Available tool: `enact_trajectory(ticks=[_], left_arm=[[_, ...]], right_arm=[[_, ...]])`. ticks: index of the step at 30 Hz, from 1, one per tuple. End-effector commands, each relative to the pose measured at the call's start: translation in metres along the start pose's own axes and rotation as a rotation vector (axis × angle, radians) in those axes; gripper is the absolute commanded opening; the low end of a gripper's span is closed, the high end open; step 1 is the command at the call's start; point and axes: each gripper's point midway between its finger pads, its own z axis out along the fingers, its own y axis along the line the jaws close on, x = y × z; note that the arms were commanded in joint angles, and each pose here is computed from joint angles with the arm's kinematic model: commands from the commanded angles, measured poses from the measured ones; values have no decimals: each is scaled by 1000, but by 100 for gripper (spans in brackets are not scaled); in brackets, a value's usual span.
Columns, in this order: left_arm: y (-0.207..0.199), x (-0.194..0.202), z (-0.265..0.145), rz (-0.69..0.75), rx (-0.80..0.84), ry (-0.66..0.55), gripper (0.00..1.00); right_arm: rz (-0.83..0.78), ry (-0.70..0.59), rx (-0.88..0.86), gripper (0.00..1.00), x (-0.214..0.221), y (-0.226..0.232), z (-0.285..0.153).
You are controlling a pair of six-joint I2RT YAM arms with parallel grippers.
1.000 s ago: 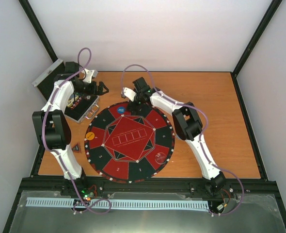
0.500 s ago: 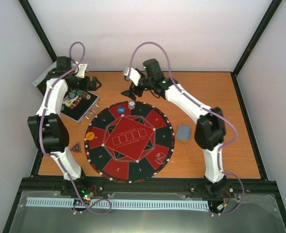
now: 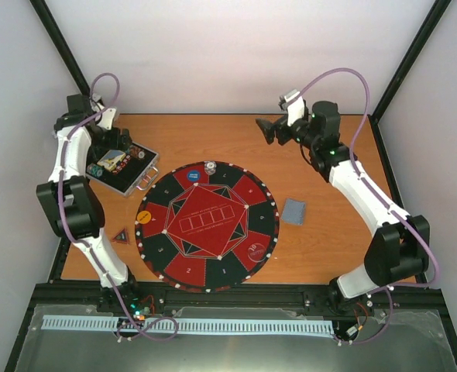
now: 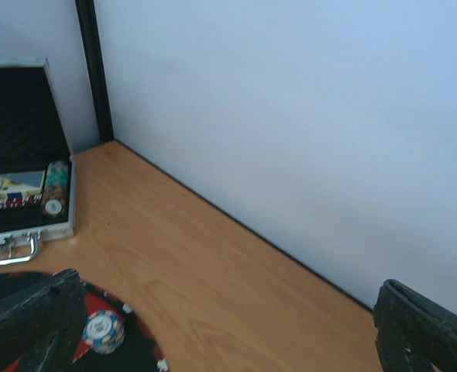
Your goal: Distribute texas hold em gaming equipment
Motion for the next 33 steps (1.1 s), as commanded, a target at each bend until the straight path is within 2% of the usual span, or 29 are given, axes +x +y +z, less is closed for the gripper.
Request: enact_trajectory(ticks=[1, 4, 7, 10, 13, 15, 24, 33], left_arm=[[17, -8, 19, 63, -63, 28, 87], [22, -9, 35, 97, -71, 47, 76], [21, -12, 52, 135, -75, 57, 72], [22, -11, 71, 173, -98, 84, 72], [26, -12, 88, 192, -123, 100, 79], [27, -15, 96, 196, -122, 94, 80], [23, -14, 128, 217, -90, 116, 69], [21, 0, 141, 214, -67, 148, 68]], right_arm=[[-23, 1, 29, 100, 9, 8, -15], [-51, 8, 67, 100, 17, 7, -29], [-64, 15, 92, 100, 23, 7, -37], [-69, 40, 92, 100, 31, 7, -36], [-65, 60, 94, 100, 36, 6, -34], [-64, 65, 93, 100, 37, 5, -32], [-67, 84, 97, 100, 41, 3, -29], [-61, 95, 101, 100, 44, 1, -26]])
